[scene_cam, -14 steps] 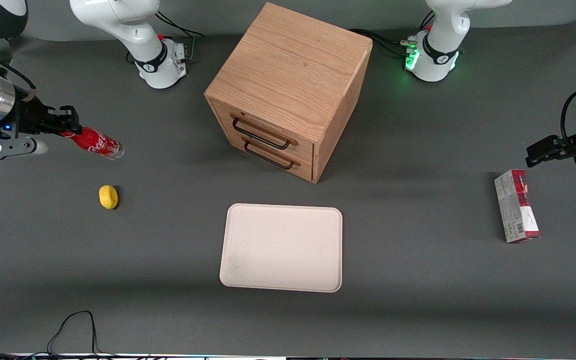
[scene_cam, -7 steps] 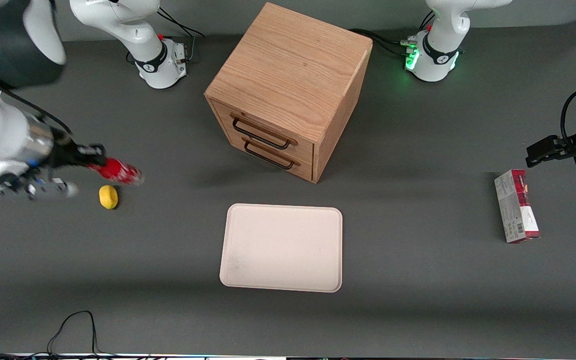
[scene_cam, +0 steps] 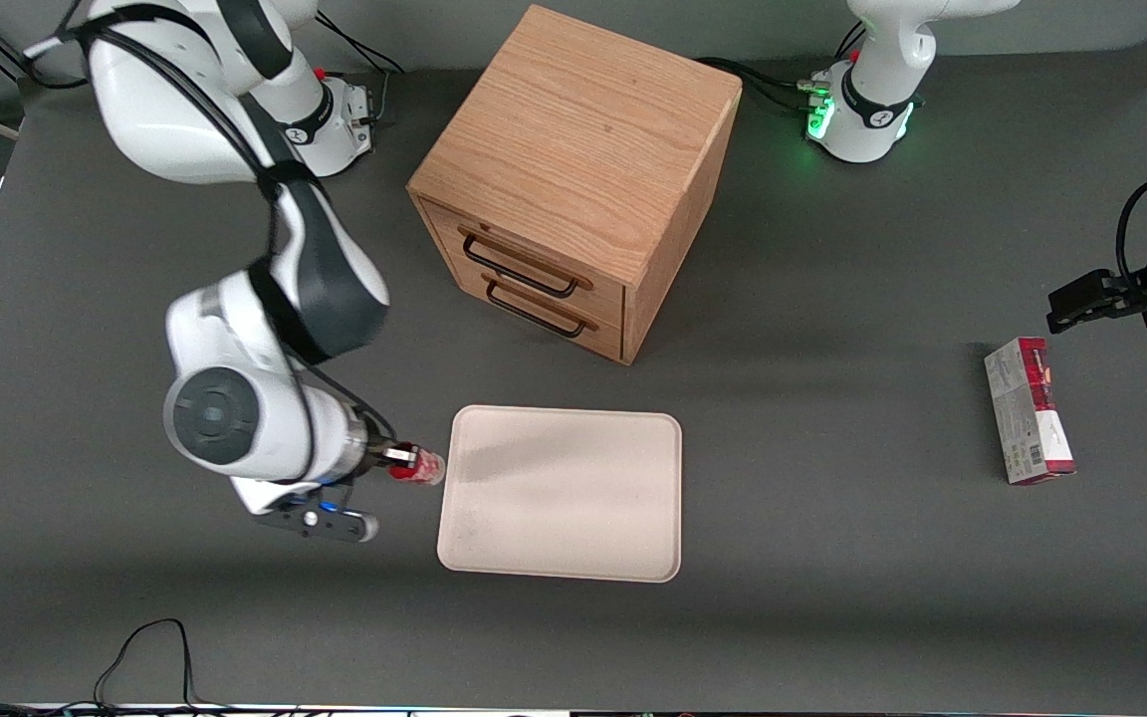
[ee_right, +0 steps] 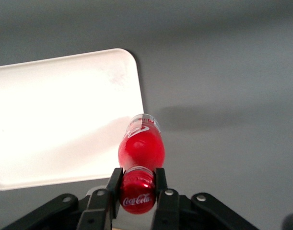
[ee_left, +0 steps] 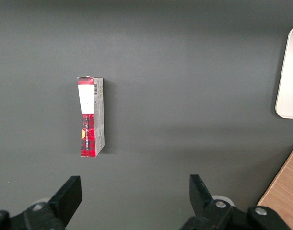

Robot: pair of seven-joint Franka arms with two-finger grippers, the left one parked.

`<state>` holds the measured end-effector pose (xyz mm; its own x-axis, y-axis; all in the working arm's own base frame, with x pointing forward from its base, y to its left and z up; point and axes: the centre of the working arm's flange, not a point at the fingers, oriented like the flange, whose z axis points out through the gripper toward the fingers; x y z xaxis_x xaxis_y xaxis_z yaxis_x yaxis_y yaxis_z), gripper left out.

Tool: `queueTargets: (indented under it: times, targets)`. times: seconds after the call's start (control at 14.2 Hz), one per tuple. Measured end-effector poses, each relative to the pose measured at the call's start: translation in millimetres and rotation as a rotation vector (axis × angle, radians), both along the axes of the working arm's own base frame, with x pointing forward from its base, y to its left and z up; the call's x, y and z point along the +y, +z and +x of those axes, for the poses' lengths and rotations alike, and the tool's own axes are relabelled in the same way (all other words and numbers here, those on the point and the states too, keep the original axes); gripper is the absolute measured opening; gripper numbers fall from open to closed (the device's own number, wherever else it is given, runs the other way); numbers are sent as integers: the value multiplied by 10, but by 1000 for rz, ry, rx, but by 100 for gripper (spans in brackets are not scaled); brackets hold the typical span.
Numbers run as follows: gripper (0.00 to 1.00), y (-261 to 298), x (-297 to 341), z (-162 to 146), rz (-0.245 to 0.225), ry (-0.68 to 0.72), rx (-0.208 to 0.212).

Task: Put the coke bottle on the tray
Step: 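Carry the bottle over the white tray's corner and lower it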

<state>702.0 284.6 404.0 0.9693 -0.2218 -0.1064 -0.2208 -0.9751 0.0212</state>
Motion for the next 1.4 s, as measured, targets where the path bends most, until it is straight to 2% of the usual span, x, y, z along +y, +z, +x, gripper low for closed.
queueTargets:
  times: [0.35,0.56,0.77,1.05,1.4]
  targets:
    - [31,6,3,104,15,-89,-57]
    - [31,-352,62,244,22,-149,-110]
    - [31,-616,120,314,32,-193,-138]
    - [31,-698,203,313,21,-200,-160]
    - [31,-687,227,307,21,-202,-164]
